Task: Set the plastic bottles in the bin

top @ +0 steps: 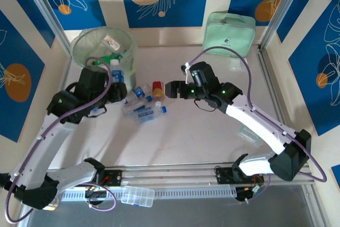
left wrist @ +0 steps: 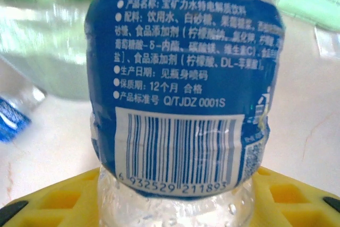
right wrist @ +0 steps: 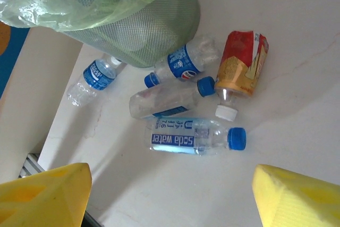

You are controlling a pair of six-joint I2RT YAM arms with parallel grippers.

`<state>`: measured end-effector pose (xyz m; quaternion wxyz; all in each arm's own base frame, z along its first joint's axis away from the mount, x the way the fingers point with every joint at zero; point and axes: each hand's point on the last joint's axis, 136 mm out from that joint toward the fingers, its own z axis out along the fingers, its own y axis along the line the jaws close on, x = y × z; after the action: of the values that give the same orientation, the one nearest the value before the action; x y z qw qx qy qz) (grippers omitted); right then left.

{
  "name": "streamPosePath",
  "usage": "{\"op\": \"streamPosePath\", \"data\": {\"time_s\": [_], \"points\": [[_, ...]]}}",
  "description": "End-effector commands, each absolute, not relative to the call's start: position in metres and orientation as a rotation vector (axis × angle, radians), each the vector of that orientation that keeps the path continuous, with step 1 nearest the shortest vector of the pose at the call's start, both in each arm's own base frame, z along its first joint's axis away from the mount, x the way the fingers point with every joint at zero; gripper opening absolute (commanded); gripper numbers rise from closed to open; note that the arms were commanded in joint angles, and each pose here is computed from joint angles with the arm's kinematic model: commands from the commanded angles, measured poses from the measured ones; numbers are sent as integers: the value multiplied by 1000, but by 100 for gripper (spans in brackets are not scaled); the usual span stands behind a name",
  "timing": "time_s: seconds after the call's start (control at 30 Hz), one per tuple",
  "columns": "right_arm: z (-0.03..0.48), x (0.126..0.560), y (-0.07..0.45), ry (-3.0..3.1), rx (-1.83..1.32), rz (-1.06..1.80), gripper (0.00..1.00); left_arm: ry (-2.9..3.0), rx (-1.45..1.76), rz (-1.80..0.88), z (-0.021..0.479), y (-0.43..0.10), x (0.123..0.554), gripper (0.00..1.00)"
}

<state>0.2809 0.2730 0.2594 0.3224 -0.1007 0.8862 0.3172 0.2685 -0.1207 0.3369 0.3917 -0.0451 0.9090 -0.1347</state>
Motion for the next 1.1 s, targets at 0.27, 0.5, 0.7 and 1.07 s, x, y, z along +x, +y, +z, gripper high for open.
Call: {"op": "streamPosePath", "data": {"time_s": [0.27, 0.5, 0.7, 1.07], "points": [[248, 280, 262, 2232, -291, 879, 80, 2239, -224, -212, 388, -101, 384, 26], [232, 271, 259, 2247, -316, 891, 81, 2276, -384, -62, 365, -51, 436, 26], [221, 267, 253, 2265, -286, 921, 82, 2338, -591, -23, 329, -16, 443, 25], [216, 271, 250, 2260, -272, 923, 83, 2495, -716, -129, 262, -7, 451, 30]]}}
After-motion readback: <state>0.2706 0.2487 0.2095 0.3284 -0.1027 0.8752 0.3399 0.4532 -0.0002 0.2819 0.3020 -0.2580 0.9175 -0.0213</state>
